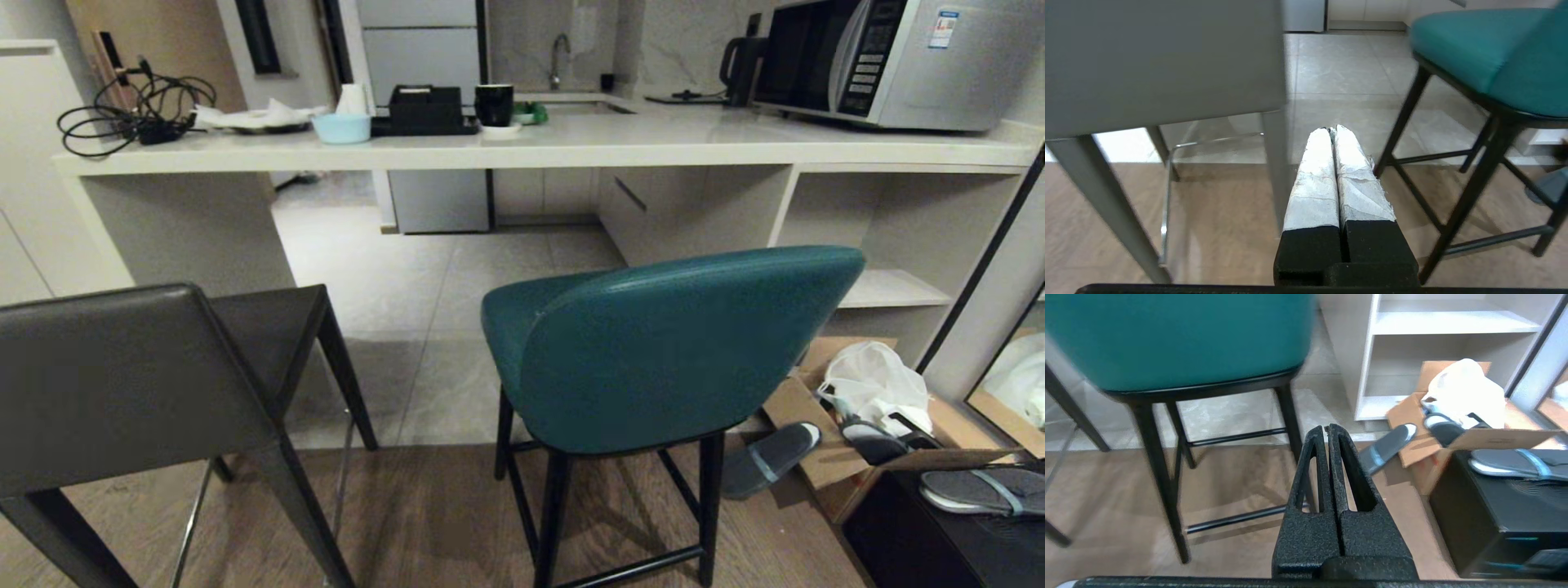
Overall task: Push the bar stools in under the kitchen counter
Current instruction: Push the blue chair back under the dining table
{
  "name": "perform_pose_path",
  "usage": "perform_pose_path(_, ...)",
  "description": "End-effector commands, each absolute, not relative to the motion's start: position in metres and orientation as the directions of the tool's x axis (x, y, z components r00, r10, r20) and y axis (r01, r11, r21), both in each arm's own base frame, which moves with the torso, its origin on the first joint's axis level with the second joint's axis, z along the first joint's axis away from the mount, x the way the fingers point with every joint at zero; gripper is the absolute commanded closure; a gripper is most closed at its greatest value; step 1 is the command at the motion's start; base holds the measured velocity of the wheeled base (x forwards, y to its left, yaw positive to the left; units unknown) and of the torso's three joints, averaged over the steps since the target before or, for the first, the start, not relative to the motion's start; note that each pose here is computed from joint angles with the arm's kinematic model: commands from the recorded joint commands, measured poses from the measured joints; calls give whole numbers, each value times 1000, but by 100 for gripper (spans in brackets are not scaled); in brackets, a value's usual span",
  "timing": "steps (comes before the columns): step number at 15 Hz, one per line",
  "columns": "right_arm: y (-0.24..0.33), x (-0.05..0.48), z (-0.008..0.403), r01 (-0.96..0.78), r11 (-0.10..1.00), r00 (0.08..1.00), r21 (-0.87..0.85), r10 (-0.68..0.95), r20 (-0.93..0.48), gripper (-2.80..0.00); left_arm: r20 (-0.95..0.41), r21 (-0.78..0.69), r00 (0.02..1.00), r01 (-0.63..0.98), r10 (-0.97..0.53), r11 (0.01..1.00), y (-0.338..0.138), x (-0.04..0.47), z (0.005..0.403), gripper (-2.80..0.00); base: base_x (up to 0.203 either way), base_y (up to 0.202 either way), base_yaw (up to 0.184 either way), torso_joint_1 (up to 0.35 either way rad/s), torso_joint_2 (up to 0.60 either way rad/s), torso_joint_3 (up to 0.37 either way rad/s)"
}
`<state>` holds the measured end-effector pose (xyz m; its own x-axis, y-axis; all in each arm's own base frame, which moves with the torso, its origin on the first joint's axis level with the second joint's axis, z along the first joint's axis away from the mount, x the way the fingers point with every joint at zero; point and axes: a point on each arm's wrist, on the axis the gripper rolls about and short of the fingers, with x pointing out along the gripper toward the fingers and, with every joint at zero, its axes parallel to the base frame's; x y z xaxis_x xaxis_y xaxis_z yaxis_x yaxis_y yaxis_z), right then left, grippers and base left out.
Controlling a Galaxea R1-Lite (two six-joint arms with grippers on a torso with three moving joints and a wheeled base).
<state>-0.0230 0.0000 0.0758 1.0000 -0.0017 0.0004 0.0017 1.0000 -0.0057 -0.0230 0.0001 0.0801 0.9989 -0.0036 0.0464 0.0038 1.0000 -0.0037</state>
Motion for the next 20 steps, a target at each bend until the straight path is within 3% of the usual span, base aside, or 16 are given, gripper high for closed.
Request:
perform_pose_path(1, 0, -23, 76, 2, 1000, 1000, -6, -2, -1, 0, 28, -5, 1000, 2, -2, 1000, 0, -21, 75, 0, 0, -199, 2, -1, -6, 6)
perform_pose_path(13, 0, -23, 76, 2, 1000, 1000, -5, -2, 0, 0, 28, -7, 1000, 2, -2, 1000, 0, -21, 75, 0, 0, -191, 2, 2, 1, 3)
perform_pose_path(20, 0, -23, 76, 2, 1000, 1000, -5, -2, 0, 0, 28, -9, 1000, 2, -2, 1000, 0, -21, 75, 0, 0, -13, 0, 0, 0, 0)
